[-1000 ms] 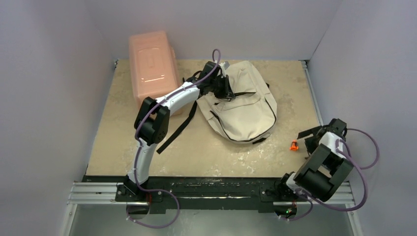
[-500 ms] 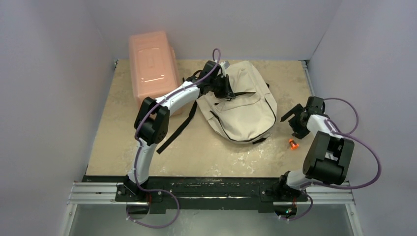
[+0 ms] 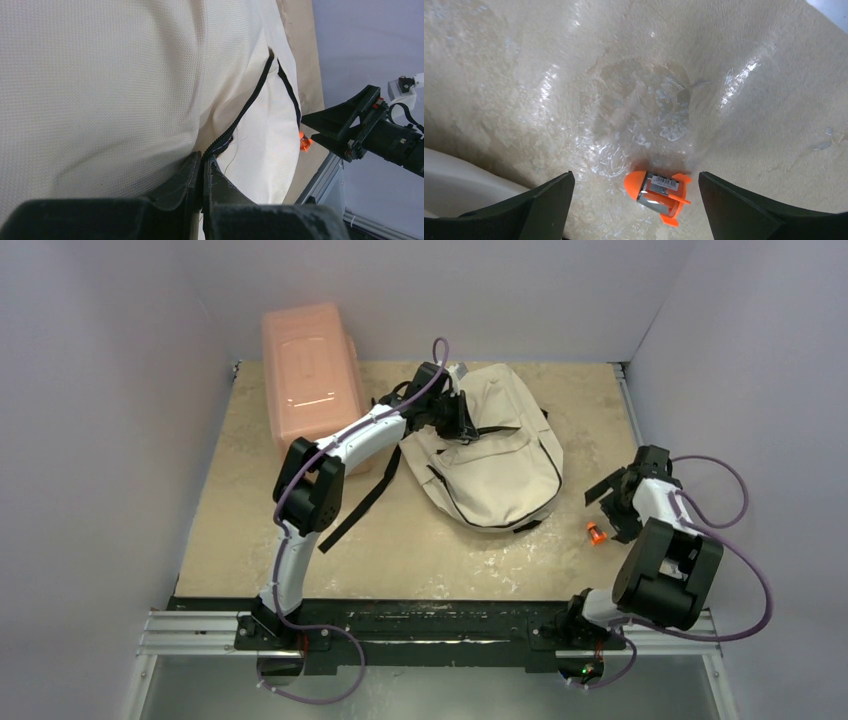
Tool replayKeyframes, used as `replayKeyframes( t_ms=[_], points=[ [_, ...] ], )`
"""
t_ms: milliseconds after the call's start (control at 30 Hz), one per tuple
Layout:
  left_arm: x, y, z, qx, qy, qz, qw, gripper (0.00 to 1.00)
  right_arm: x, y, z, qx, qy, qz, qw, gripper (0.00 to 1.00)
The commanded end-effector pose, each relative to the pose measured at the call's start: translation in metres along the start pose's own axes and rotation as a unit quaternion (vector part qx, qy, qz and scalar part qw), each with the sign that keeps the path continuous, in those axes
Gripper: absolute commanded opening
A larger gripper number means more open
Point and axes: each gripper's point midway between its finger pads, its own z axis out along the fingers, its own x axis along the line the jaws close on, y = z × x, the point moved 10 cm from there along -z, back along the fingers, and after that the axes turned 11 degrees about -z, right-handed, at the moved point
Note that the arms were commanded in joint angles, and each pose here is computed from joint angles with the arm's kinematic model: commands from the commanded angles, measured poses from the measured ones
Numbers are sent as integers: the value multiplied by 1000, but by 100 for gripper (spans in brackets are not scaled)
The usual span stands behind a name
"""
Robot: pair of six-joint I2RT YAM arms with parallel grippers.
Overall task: Pack the student bag
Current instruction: Pick up the stationery from the center of the board.
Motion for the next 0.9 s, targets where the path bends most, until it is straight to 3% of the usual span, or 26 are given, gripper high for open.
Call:
replayKeyframes(
  t_ms=[0,267,433,600,867],
  points=[
    [-5,2,-7,12,-5,4,1000,0,0,-12,6,52,39,7,998,99],
    [-4,2,-7,13,-3,4,1000,0,17,-46,-22,99,172,36,979,95],
    [-4,1,-9,14,0,8,1000,0,10,-47,-29,63,146,25,987,92],
    [-5,1,-9,16,-4,7,1000,0,6,-33,-18,45,75,25,996,78],
    [-7,2,-11,13,-5,12,1000,0,11,-23,2,27,57,61,996,78]
  ],
)
